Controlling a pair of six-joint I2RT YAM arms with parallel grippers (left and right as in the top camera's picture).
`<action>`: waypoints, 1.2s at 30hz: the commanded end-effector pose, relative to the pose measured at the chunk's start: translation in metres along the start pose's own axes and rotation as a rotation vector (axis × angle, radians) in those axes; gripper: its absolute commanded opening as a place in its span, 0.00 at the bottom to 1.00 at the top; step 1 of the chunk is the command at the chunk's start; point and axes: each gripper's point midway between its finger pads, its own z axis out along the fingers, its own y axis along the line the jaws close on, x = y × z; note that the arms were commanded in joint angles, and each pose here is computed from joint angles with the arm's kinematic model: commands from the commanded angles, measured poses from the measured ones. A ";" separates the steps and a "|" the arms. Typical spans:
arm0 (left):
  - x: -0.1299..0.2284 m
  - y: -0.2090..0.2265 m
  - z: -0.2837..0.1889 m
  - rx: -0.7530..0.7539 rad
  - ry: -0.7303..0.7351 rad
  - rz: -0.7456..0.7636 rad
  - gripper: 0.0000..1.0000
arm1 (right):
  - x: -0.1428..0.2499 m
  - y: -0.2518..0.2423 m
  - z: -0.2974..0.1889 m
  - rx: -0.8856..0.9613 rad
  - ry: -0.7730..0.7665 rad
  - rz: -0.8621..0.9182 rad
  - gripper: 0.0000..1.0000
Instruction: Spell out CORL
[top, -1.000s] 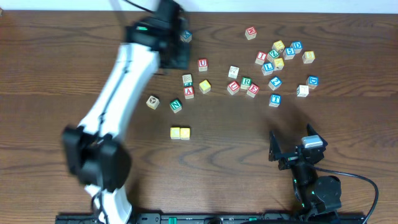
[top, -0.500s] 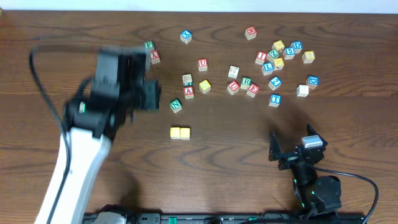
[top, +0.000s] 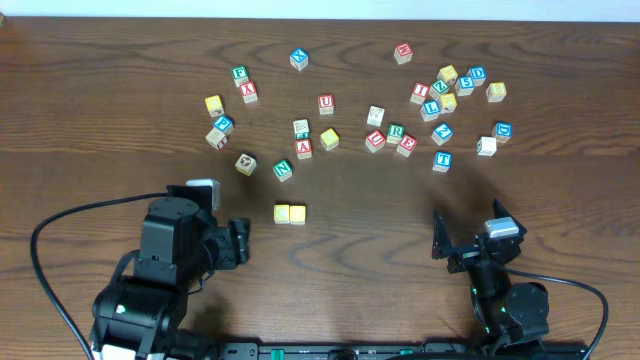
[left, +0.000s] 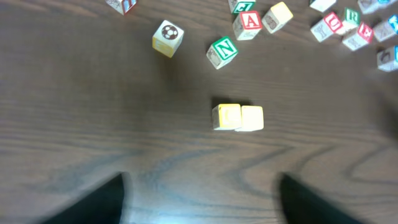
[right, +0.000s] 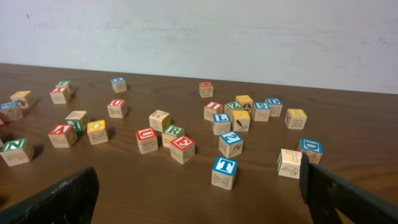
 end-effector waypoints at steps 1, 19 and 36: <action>0.002 0.006 0.002 -0.029 0.002 -0.010 1.00 | -0.001 0.000 0.000 -0.003 -0.006 0.007 0.99; 0.003 0.007 0.005 -0.034 0.016 -0.011 1.00 | -0.091 0.054 0.019 -0.304 0.092 0.018 0.99; 0.008 0.068 -0.009 -0.388 0.018 0.074 1.00 | -0.124 0.111 0.171 -0.504 0.681 0.001 0.99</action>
